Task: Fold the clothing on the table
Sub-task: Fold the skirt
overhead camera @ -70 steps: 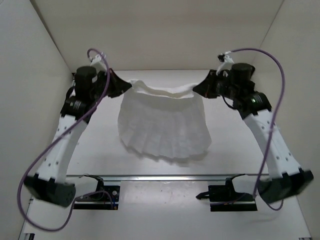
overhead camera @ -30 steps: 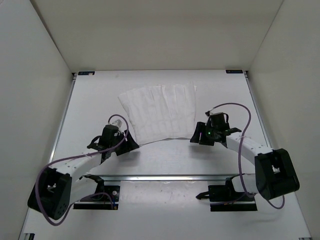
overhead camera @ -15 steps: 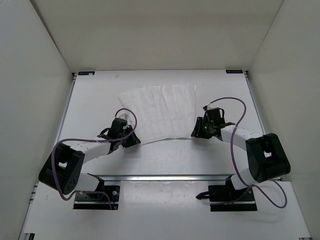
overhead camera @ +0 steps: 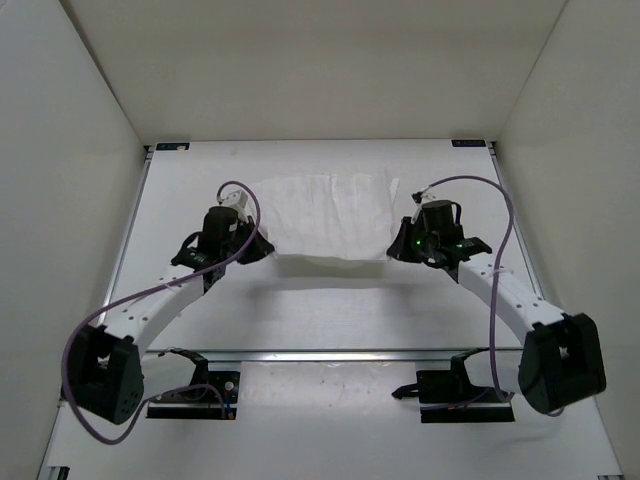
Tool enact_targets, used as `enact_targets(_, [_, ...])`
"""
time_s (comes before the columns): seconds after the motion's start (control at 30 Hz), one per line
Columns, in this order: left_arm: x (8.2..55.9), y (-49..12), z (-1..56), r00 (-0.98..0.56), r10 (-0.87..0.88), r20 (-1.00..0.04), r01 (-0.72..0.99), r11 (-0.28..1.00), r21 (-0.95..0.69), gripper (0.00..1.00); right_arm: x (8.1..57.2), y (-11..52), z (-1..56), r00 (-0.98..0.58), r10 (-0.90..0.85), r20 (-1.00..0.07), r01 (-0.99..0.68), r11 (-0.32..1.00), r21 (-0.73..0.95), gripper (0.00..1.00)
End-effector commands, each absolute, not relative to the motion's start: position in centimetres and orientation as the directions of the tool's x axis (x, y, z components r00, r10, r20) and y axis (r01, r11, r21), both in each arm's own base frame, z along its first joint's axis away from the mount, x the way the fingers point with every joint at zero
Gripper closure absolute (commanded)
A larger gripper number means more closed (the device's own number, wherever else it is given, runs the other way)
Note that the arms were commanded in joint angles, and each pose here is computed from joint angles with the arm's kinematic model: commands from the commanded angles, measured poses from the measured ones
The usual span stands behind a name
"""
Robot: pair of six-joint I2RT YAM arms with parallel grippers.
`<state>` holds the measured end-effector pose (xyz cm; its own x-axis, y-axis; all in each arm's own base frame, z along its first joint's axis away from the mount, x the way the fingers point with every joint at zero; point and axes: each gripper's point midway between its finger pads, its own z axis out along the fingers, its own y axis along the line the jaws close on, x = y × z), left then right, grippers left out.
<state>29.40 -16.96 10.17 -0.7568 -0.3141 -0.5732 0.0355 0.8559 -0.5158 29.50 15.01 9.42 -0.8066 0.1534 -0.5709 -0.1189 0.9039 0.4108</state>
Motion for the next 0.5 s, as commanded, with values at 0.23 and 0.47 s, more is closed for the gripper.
enact_targets(0.23, [20.5,-16.8,10.7,-0.819,-0.202,-0.537,0.136,0.84,-0.524,1.0,20.9,15.0,12.3,-0.862,0.055,-0.503,-0.149,0.922,0.357,1.0])
enact_targets(0.47, [15.8,-15.0,14.5,-0.792,-0.254,-0.556,0.159,0.793,-0.588,1.0,12.8,14.0,14.0,-0.913,0.067,-0.403,-0.137,0.88,0.456,1.0])
